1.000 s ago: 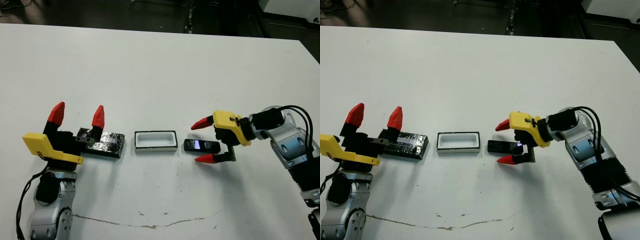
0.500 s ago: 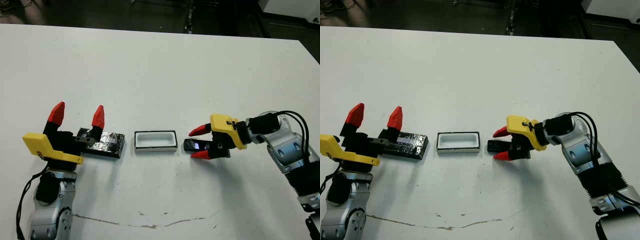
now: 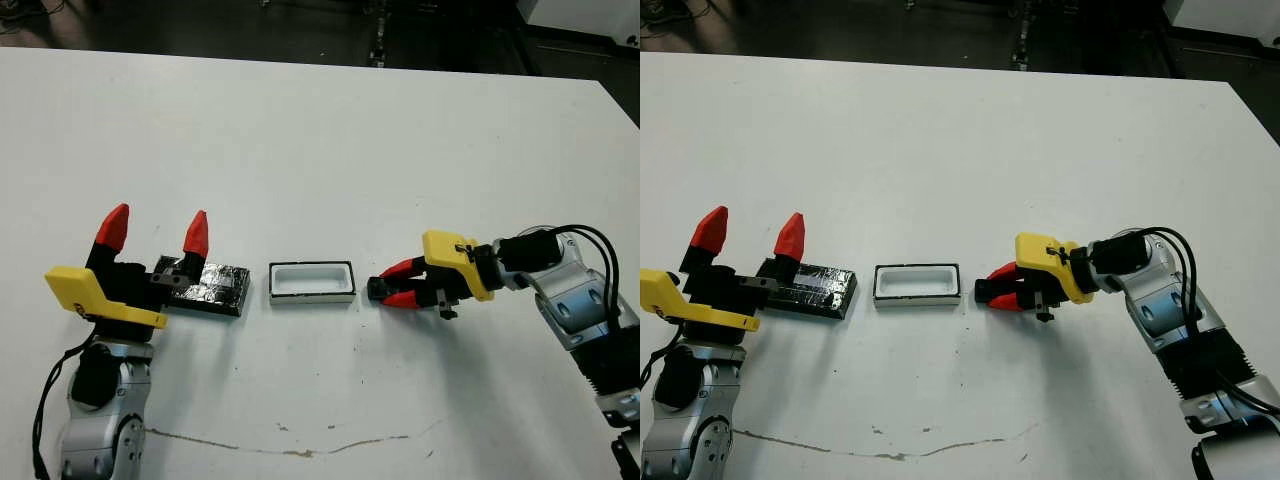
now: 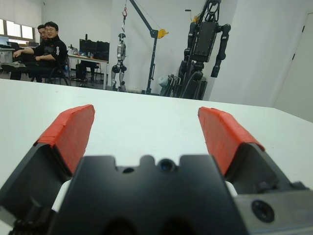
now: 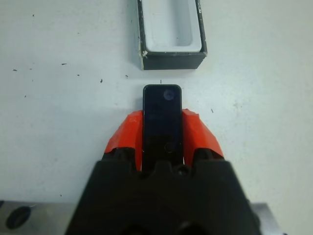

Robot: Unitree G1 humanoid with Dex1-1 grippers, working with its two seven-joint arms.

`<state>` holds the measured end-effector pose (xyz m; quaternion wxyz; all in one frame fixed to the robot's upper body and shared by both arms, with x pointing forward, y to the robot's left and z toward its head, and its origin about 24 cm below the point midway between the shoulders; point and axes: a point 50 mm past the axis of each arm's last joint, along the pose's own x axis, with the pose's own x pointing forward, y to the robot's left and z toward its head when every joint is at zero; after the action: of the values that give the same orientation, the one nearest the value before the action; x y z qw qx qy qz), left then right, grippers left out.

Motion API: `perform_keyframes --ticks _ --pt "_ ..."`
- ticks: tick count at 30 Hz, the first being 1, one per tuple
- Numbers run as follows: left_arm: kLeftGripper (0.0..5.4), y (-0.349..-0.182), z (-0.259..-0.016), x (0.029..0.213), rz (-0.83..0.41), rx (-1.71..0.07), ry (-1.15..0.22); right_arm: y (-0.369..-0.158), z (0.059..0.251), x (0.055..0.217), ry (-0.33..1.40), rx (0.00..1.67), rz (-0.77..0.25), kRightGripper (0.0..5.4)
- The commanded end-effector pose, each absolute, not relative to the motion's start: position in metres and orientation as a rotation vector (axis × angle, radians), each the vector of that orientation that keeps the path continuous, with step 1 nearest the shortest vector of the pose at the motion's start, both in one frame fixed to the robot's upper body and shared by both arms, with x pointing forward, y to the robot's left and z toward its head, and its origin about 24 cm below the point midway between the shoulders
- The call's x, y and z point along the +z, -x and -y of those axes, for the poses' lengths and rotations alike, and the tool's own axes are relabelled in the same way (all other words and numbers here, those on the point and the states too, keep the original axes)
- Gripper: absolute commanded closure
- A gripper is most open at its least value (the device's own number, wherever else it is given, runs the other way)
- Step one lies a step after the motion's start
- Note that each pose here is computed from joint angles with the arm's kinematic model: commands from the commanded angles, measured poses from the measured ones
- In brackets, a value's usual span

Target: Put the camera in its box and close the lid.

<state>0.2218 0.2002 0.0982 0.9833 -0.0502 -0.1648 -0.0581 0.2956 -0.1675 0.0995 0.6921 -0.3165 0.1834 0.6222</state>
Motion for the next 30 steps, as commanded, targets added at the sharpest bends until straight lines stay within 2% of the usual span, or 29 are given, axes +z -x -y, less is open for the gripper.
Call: perform_keyframes --ticks 1,8,16,21,30 --pt "0.0 -0.22 -0.201 0.095 0.317 -0.112 0.096 -0.299 0.176 0.101 0.685 1.353 -0.42 3.74" --pt "0.0 -0.221 -0.201 0.095 0.318 -0.11 0.102 -0.315 0.185 0.117 0.514 1.252 -0.45 3.74" --pt "0.0 -0.221 -0.201 0.096 0.317 -0.113 0.094 -0.333 0.185 0.147 0.329 1.18 -0.401 3.74" --pt "0.0 -0.222 -0.201 0.096 0.313 -0.114 0.101 -0.332 0.173 0.147 0.273 1.195 -0.363 3.74" --pt "0.0 -0.221 -0.201 0.096 0.312 -0.114 0.106 -0.331 0.142 0.137 0.172 1.294 -0.396 3.74"
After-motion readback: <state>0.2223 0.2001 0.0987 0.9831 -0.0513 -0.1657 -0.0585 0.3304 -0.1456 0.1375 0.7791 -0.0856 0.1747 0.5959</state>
